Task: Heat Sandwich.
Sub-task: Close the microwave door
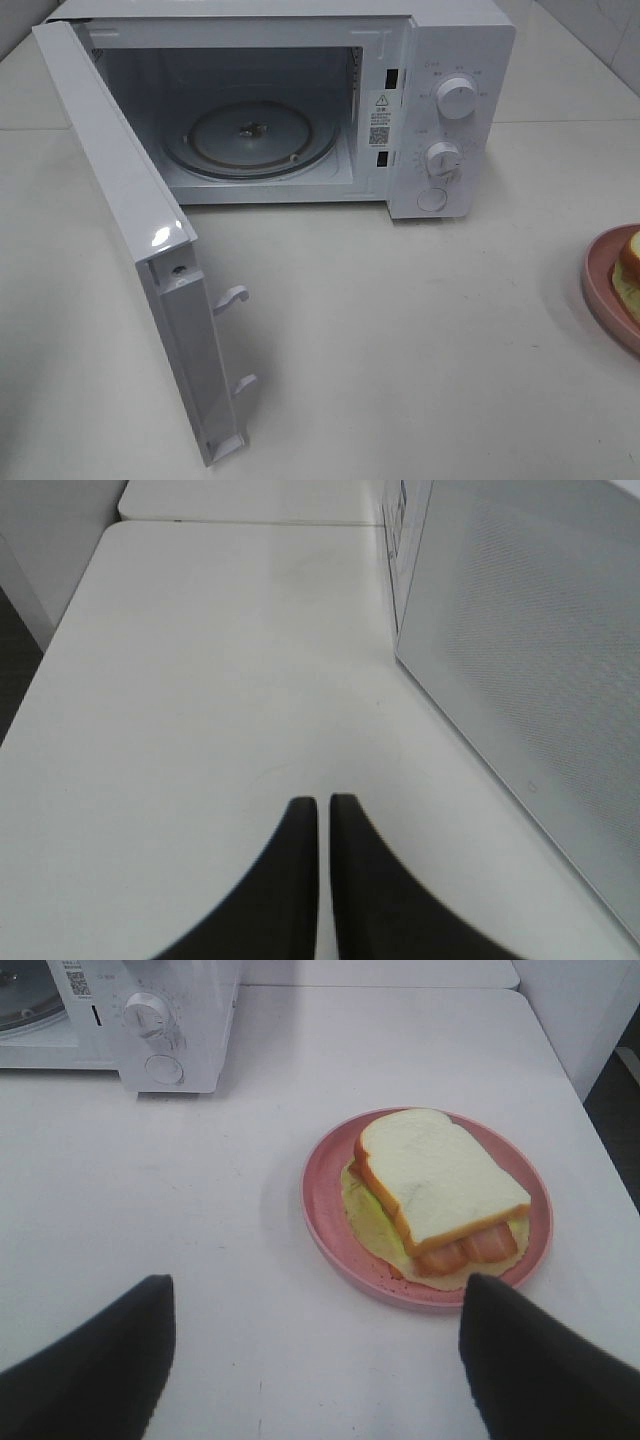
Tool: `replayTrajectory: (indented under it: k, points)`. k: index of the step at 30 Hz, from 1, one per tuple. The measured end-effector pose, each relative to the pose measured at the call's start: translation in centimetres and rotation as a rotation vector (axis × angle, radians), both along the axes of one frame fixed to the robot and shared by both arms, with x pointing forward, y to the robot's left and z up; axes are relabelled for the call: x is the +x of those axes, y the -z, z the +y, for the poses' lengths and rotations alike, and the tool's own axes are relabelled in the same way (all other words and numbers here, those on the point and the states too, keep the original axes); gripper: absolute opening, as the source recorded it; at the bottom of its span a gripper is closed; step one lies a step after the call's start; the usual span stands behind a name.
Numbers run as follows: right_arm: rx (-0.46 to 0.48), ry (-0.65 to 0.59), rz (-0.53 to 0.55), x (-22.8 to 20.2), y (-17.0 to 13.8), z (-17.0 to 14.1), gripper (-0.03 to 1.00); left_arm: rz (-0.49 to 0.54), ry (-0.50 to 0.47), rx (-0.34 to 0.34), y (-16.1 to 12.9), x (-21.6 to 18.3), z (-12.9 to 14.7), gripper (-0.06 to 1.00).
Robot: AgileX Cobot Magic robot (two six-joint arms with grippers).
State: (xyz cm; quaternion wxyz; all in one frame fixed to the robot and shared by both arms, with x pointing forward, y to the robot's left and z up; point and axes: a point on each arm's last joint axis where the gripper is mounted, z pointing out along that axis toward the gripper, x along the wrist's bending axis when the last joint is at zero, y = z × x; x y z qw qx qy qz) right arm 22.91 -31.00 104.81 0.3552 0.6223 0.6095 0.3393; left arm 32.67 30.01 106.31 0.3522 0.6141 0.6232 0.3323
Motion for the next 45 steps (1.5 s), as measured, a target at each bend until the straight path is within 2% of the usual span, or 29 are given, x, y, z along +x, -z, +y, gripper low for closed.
replayTrajectory:
  k: [8,15,20,27,33,41,45]
  points:
    - [0.000,0.000,0.000,0.0,0.0,0.0,0.76,-0.028,-0.020,0.001,3.1,2.9,0.2,0.00]
    - [0.000,0.000,0.000,0.0,0.0,0.0,0.76,-0.133,-0.042,0.009,5.7,4.5,0.5,0.00]
    - [0.000,0.000,0.000,0.0,0.0,0.0,0.76,-0.233,-0.056,0.017,6.1,5.7,0.7,0.00]
    - [0.000,0.000,0.000,0.0,0.0,0.0,0.76,-0.283,-0.046,0.049,6.7,7.7,0.8,0.00]
    - [0.000,0.000,0.000,0.0,0.0,0.0,0.76,-0.307,-0.006,0.055,7.9,9.7,0.5,0.00]
    - [0.000,0.000,0.000,0.0,0.0,0.0,0.76,-0.277,0.121,0.058,9.6,12.4,-1.5,0.00]
    - [0.000,0.000,0.000,0.0,0.0,0.0,0.76,-0.279,0.220,0.055,10.2,14.1,-3.5,0.00]
